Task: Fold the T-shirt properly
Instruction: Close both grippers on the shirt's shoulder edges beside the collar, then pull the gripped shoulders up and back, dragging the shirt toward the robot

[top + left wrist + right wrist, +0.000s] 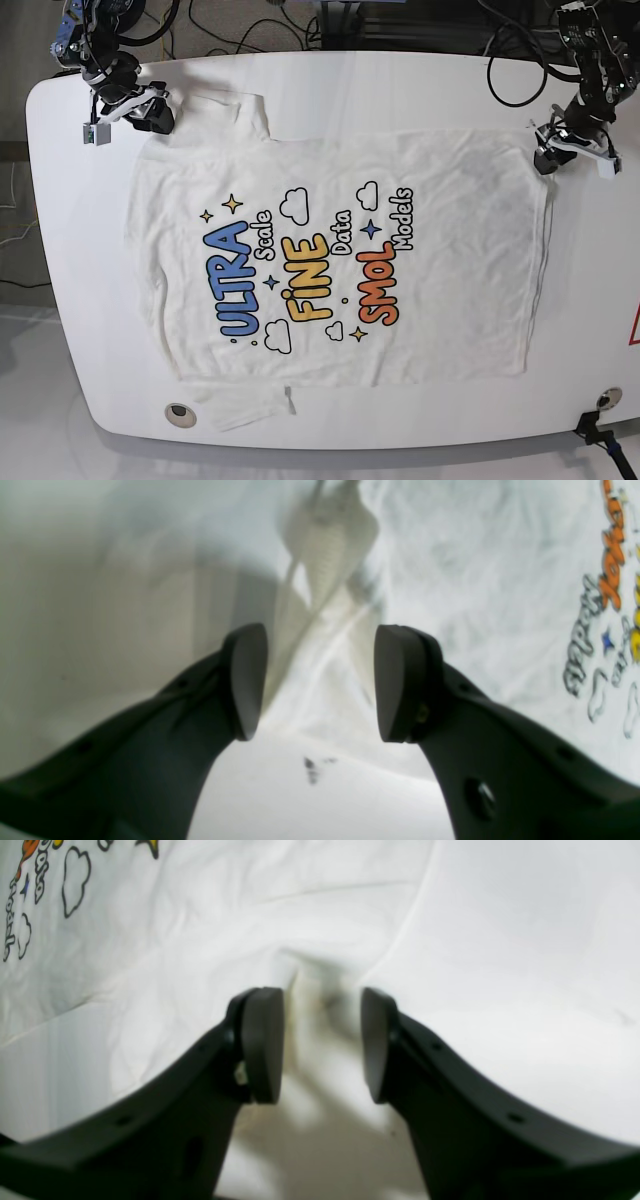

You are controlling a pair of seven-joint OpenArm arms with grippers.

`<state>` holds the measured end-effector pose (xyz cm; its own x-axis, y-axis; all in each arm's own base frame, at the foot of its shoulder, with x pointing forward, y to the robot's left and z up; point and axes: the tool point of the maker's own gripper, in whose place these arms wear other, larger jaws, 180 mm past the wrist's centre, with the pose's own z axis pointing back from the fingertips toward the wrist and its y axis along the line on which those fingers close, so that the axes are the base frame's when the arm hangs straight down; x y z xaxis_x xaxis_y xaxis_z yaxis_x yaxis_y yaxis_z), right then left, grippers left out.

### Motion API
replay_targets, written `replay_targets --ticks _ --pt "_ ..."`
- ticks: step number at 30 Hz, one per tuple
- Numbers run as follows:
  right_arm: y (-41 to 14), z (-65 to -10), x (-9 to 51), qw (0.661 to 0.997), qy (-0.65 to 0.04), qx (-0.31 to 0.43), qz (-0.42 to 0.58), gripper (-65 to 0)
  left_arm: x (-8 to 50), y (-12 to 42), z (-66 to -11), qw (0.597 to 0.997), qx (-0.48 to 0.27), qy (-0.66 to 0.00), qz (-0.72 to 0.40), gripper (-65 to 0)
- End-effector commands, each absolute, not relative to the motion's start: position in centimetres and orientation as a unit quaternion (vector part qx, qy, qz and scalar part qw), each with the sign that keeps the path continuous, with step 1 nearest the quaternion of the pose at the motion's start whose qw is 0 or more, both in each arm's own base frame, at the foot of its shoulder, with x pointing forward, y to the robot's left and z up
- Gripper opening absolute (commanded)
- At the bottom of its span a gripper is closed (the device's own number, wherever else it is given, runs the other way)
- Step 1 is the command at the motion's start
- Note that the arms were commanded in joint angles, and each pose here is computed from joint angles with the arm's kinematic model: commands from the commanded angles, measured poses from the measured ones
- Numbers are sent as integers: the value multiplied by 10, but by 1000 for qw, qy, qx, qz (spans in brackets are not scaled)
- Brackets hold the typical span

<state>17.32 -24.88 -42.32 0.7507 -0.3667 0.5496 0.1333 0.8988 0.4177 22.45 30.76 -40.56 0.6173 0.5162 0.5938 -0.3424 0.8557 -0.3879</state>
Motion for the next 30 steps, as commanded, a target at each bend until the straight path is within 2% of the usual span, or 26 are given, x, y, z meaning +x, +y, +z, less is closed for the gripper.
replay_targets --ticks 1,18,22,28,30 --pt "-254 -426 166 928 -308 164 -131 -395 232 312 -401 886 -132 -374 243 -339" --pt "-254 -426 166 927 -308 167 -133 -397 224 279 -425 880 -241 -330 245 -339" --pt "-248 -424 170 923 -315 180 -132 -438 232 277 -421 876 -242 -347 233 -456" --pt "-246 -427 168 925 -308 182 -125 -650 229 274 -421 879 -245 -341 224 -635" --pt "-244 -428 168 926 -307 186 -121 -650 225 273 -425 885 -240 -332 221 -650"
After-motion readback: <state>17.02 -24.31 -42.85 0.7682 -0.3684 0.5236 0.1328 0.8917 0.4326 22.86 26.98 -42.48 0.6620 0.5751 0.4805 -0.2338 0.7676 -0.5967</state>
